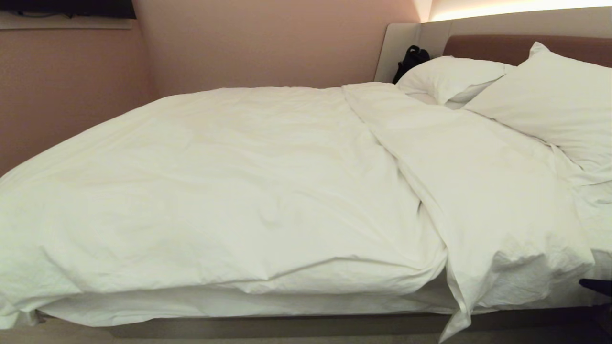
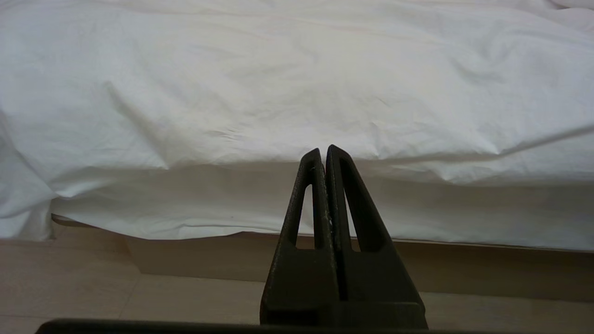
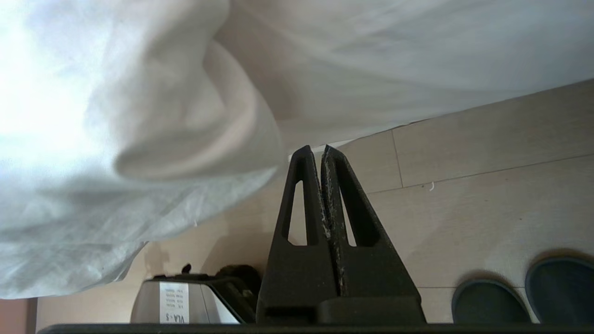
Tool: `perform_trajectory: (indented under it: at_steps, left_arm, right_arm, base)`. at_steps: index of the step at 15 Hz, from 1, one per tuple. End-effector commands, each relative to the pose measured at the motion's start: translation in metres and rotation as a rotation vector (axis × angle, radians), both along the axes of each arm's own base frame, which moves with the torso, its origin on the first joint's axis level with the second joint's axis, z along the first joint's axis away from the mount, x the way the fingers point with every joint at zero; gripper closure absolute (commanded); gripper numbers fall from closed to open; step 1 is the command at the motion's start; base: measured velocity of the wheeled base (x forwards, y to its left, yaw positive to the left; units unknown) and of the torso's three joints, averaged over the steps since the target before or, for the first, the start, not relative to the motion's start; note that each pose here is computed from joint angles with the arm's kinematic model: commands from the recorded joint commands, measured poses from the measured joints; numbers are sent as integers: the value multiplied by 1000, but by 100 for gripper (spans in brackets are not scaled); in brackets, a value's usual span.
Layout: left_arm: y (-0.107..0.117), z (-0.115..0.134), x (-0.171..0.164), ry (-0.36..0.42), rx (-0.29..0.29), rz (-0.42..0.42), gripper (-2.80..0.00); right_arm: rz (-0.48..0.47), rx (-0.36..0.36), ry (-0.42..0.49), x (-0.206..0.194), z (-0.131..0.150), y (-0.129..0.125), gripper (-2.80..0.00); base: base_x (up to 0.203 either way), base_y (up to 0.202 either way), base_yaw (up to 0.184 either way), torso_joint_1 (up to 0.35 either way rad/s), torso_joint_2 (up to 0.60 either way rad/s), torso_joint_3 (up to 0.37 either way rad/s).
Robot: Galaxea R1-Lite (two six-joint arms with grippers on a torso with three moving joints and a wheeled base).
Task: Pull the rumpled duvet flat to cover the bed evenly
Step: Flatten the corners of the folded blanket
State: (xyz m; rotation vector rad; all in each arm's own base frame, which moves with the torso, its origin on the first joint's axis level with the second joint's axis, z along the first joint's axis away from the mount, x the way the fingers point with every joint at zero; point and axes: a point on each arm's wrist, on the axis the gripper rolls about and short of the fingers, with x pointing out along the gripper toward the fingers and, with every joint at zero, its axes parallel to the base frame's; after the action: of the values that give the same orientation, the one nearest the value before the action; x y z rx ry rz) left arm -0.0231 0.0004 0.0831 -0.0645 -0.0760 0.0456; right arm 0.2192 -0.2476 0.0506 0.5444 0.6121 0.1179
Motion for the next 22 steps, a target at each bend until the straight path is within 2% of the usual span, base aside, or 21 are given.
perform_trajectory:
  at_steps: [1,4,8,11,12,15,18,22]
  left_arm:
    - [0,0,0,1,-1,1,0]
    - [0,0,0,-1,-1,1,0]
    - [0,0,0,-1,-1,1,0]
    - [0,0,0,-1,-1,1,0]
    - [0,0,0,0,-1,1,0]
    - [0,0,0,-1,-1,1,0]
    - [0,0,0,-1,-1,1,0]
    - [0,0,0,-1,-1,1,0]
  right_arm:
    - [8,-5,2,3,0,2,0]
    - [-8,-25,-37,-5,13,-2,0]
    - [-7,-49,-165,-16,38,-21,0]
    - [-19,-68,-185,-10,41,-40,0]
    - [-18,-64,-185,-8,41,-44,-280]
    - [3,-12,-195,-2,44,-52,-280]
    - [69,130,-239,6,52,-61,-280]
    - [102,244,-212,21,42,-70,-280]
  base:
    - [0,0,0,0,0,0]
    - [0,0,0,0,0,0]
    - [0,0,0,0,0,0]
    - [0,0,0,0,0,0]
    - [0,0,0,0,0,0]
    - [0,0,0,0,0,0]
    - [0,0,0,0,0,0]
    - [0,0,0,0,0,0]
